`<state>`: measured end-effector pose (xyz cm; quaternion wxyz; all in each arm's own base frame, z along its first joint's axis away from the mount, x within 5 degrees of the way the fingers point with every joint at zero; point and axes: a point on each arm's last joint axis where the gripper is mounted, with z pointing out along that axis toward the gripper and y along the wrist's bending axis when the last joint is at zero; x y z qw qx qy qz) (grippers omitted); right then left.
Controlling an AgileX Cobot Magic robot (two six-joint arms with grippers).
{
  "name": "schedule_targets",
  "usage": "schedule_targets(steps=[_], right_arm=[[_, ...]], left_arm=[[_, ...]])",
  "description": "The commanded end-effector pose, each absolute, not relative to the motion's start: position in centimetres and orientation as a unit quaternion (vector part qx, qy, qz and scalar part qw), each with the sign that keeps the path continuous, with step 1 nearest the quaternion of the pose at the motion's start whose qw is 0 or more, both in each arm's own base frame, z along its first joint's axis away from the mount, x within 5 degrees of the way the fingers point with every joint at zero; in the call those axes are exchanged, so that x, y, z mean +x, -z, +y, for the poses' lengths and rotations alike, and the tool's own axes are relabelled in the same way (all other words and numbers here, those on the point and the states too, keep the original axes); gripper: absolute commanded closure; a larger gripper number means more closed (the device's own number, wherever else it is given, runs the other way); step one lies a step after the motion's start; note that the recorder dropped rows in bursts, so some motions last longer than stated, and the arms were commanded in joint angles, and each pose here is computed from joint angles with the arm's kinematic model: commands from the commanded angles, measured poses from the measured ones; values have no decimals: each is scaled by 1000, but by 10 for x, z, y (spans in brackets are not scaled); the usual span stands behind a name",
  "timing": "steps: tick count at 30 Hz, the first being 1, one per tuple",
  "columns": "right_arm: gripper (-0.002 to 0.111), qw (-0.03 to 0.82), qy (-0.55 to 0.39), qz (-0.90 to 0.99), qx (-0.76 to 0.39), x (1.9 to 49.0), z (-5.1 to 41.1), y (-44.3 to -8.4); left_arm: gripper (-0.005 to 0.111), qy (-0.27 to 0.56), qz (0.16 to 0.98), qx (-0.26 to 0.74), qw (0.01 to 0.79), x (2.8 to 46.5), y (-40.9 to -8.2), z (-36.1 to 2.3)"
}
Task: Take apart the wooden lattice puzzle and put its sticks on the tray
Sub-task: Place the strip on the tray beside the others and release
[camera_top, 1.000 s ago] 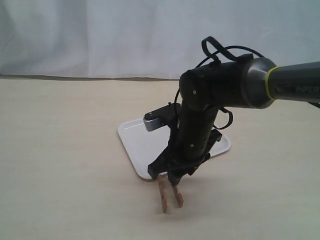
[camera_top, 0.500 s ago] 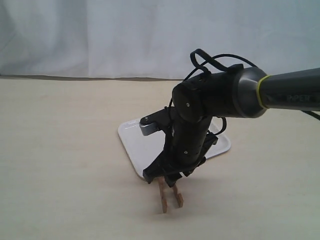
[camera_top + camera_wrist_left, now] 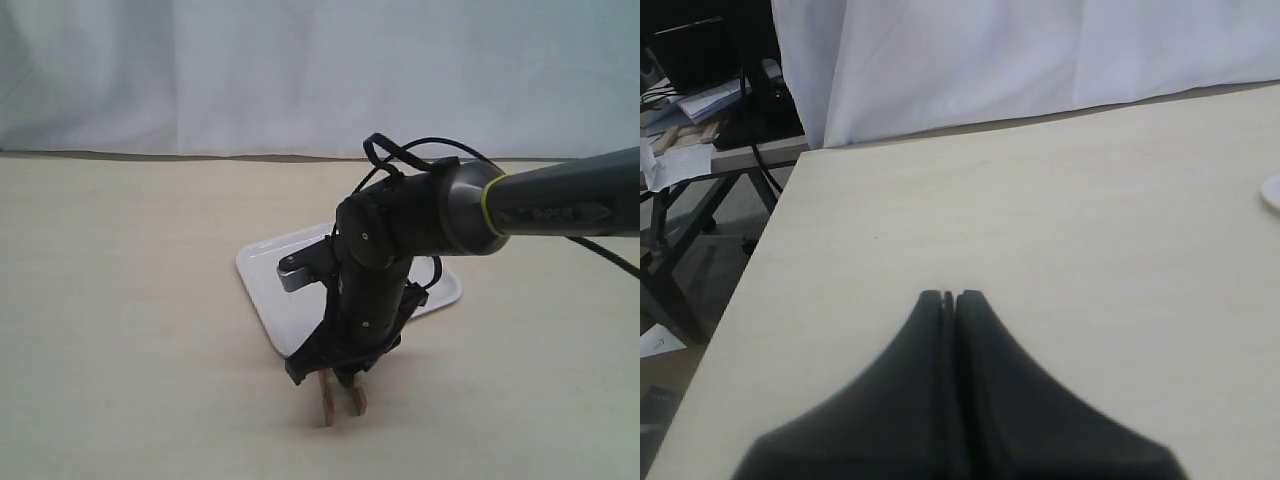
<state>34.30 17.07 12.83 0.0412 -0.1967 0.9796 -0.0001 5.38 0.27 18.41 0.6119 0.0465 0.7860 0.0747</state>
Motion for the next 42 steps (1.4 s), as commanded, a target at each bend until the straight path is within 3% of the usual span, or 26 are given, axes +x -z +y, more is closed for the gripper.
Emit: schedule_targets(steps=[1, 13, 18, 27, 35, 38, 42], right_arm=[[104, 40, 6, 973, -228, 341, 169, -125], [104, 168, 18, 950, -264, 363, 172, -204], [104, 224, 69, 943, -237, 382, 169, -195], [104, 290, 263, 884, -255, 391, 186, -170], [103, 272, 281, 880, -269, 396, 192, -138], [97, 271, 275, 886, -255, 395, 192, -133], [79, 262, 261, 897, -243, 393, 193, -130]], left_arm=[[107, -72, 784, 47, 615, 54, -184, 2], [107, -72, 784, 47, 615, 54, -184, 2], [107, -72, 784, 47, 615, 54, -184, 2], [107, -72, 784, 47, 615, 54, -184, 2], [107, -72, 784, 47, 615, 54, -184, 2], [107, -72, 784, 47, 615, 54, -184, 2], [107, -72, 784, 47, 615, 54, -184, 2]])
